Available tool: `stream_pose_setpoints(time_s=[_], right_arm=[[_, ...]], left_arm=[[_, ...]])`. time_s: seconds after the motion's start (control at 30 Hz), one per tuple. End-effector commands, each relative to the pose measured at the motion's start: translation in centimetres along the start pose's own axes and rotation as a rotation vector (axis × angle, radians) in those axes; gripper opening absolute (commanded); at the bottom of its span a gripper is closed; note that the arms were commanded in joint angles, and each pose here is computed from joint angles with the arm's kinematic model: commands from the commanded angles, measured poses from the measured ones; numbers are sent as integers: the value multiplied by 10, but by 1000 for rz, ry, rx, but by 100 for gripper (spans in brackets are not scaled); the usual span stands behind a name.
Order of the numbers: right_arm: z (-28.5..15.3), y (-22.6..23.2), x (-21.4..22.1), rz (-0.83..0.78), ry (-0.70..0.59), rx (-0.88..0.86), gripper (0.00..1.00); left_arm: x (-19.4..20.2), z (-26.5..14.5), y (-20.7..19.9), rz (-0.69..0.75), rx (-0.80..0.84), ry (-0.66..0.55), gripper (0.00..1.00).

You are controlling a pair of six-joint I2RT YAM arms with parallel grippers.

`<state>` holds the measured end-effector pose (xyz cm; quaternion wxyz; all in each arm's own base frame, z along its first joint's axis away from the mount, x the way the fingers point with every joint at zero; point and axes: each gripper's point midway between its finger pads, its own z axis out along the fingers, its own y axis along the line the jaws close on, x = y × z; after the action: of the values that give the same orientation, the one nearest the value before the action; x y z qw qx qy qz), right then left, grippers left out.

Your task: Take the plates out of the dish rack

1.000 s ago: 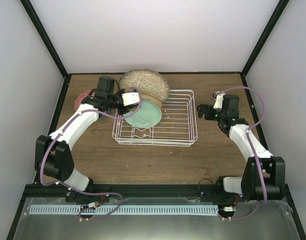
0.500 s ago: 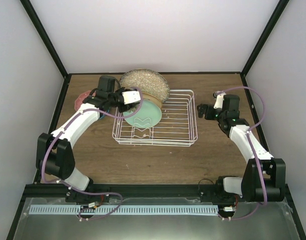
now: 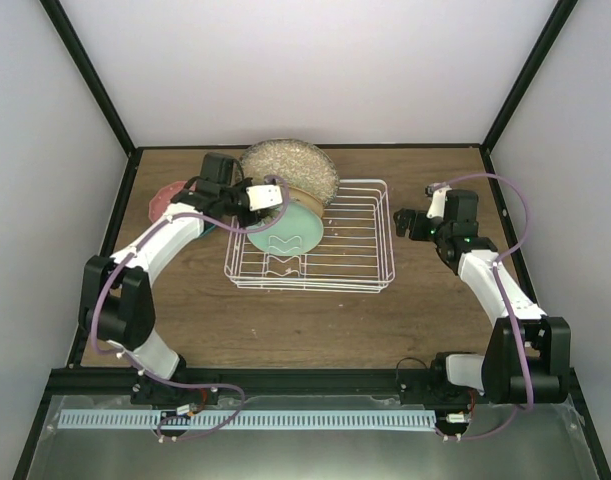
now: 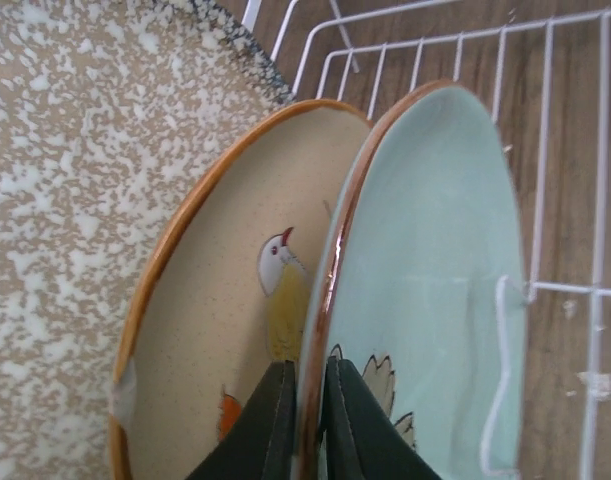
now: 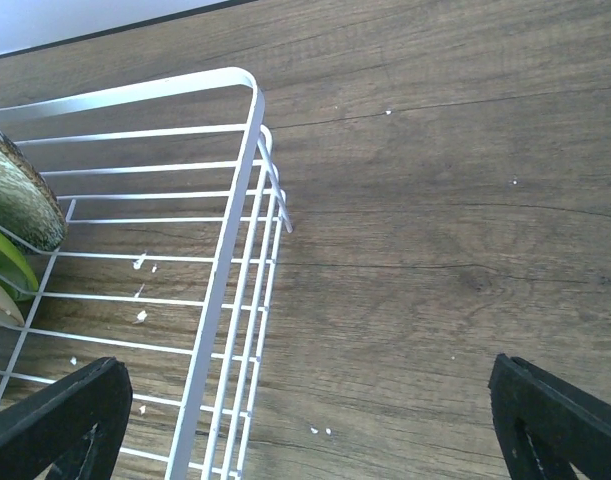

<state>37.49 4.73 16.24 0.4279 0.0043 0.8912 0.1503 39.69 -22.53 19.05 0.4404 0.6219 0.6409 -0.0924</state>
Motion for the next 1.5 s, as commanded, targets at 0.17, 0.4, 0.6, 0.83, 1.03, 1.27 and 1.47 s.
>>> stream_pose_setpoints(time_s=[0.17, 0.4, 0.6, 0.83, 1.03, 1.27, 1.47], right_arm=[[-7, -2, -5, -13, -19, 14, 100], [-5, 0, -4, -11, -17, -3, 100], [-3, 1, -2, -7, -17, -16, 100], [-1, 6, -5, 0, -24, -44, 100], [0, 7, -4, -1, -18, -54, 100], [5, 8, -2, -3, -4, -66, 100], [9, 9, -4, -4, -3, -76, 100]], left_arm=[[-18, -14, 0, -4, 5, -34, 4], [-49, -48, 16, 6, -87, -89, 4], [-67, -74, 22, 16, -159, -124, 4], [-77, -101, 41, -11, -313, -143, 4], [-97, -163, 79, -241, -516, -267, 4], [-49, -262, 114, -690, -830, -376, 4], [71, -301, 83, -1091, -989, -229, 4]])
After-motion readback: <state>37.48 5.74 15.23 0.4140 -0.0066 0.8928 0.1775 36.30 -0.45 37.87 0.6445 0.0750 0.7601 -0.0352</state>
